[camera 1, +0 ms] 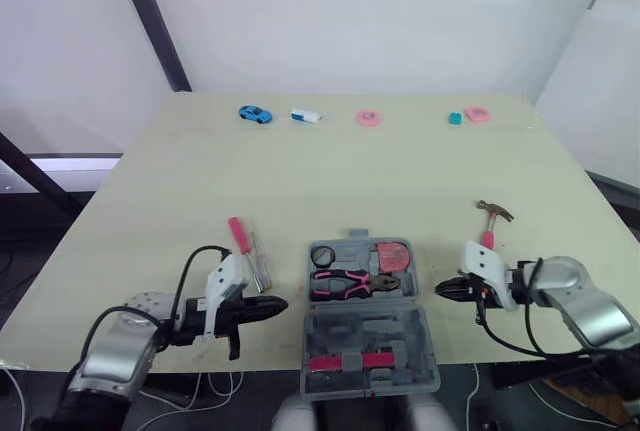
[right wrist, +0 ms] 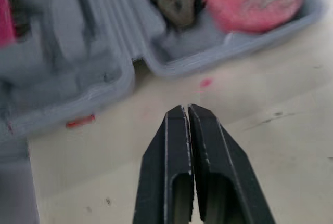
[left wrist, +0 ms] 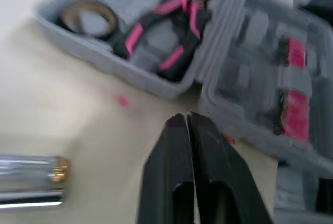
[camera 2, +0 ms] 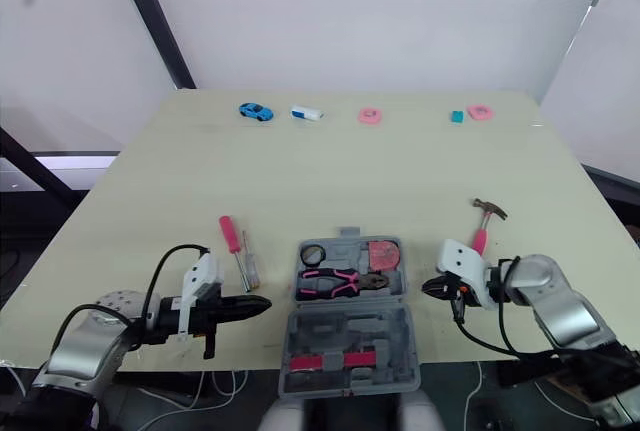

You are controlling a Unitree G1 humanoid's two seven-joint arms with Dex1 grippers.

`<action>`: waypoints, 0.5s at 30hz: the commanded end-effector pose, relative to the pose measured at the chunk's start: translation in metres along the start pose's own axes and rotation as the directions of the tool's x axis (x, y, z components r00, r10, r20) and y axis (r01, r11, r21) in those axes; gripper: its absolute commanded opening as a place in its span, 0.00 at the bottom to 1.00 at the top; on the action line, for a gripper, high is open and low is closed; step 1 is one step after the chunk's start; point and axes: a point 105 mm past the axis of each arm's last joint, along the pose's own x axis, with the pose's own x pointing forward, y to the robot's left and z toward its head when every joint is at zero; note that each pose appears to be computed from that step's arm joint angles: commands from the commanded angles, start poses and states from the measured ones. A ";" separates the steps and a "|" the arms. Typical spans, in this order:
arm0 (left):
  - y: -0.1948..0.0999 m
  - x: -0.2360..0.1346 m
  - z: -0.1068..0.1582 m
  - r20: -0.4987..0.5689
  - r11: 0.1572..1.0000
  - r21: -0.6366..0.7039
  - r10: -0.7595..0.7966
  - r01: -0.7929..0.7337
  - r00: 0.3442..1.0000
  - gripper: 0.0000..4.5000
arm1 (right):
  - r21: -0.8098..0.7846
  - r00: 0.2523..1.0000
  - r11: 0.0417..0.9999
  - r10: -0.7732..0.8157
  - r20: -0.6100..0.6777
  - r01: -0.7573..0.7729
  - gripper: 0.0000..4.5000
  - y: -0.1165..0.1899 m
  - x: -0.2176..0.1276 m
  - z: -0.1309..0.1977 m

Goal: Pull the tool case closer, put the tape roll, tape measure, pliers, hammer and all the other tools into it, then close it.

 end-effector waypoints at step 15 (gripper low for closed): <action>-0.002 0.051 0.005 -0.055 0.994 0.074 -0.079 0.083 0.995 0.00 | -0.151 0.980 0.975 0.141 -0.141 -0.162 0.00 0.014 0.029 0.027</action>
